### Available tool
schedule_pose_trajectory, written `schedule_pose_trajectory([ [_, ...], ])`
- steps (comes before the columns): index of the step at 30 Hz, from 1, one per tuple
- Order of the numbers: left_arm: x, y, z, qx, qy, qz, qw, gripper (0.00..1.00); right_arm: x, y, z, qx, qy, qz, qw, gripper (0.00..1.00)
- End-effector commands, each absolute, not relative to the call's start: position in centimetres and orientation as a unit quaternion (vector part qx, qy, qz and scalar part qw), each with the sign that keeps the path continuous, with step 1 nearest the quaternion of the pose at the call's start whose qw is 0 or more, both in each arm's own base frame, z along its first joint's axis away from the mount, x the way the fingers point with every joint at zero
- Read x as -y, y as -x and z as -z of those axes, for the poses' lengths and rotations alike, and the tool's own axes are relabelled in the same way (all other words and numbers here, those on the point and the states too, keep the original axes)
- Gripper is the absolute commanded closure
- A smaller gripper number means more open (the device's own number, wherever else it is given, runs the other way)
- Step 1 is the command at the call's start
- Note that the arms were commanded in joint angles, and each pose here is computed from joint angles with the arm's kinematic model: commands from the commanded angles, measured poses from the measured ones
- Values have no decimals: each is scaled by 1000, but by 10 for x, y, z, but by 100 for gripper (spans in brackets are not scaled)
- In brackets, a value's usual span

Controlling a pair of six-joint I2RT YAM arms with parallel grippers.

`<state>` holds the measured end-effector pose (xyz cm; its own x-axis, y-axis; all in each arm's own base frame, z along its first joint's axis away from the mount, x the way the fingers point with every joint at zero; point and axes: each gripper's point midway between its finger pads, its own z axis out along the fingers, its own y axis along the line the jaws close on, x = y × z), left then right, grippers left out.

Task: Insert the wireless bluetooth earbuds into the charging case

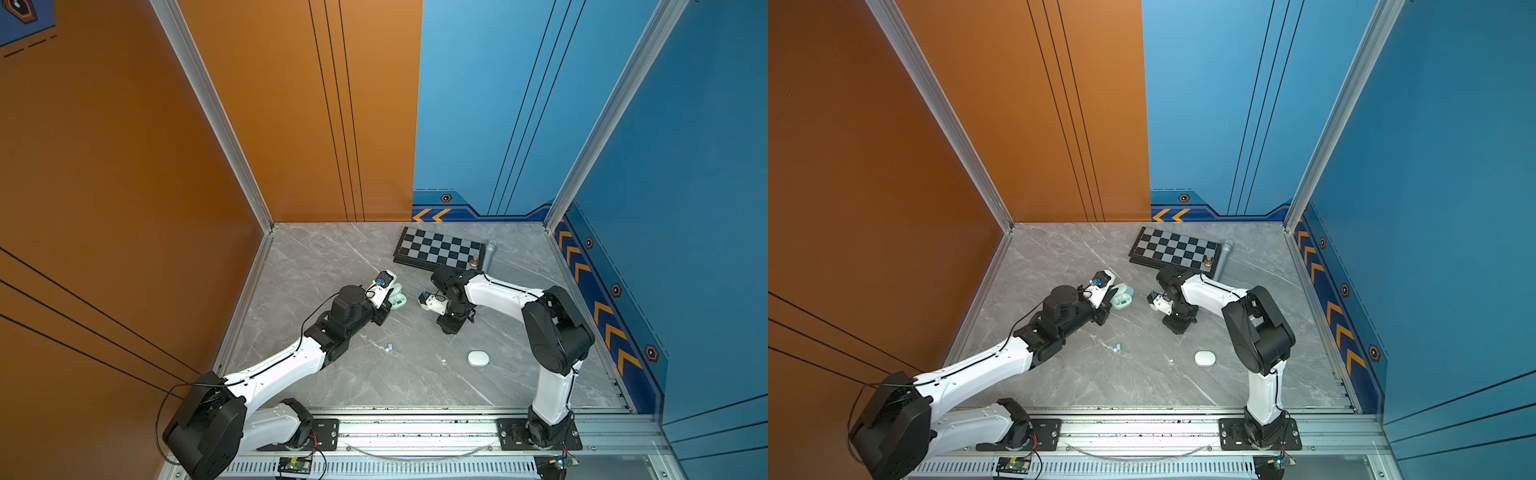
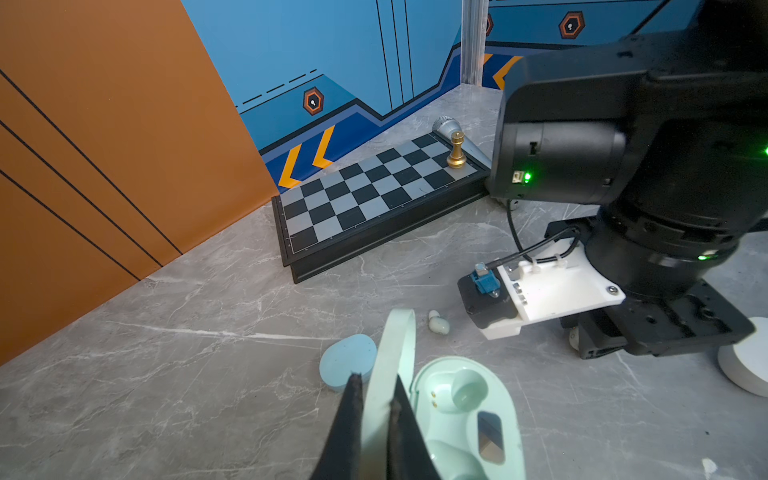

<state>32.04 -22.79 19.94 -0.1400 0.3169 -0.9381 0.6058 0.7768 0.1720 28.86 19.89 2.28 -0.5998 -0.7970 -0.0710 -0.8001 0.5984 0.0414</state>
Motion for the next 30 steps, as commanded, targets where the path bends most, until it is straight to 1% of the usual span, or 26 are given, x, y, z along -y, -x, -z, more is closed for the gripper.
schedule_pose_trajectory([
  [1,224,-324,-202,-747,-301,121,580,100,-189,-283,-15,-907,419,-24,-2,69],
  [11,224,-325,-201,-749,-301,121,578,100,-187,-289,-10,-928,371,-11,-20,72],
  [17,224,-324,-199,-750,-300,121,577,100,-189,-293,-13,-941,338,-11,-28,69],
  [20,223,-324,-199,-751,-299,121,577,100,-187,-297,-14,-944,328,-3,-22,66],
  [25,224,-324,-199,-750,-298,122,577,100,-178,-305,-13,-947,319,25,-17,66],
  [30,223,-324,-200,-750,-297,120,578,100,-176,-310,-16,-950,311,31,-7,66],
])
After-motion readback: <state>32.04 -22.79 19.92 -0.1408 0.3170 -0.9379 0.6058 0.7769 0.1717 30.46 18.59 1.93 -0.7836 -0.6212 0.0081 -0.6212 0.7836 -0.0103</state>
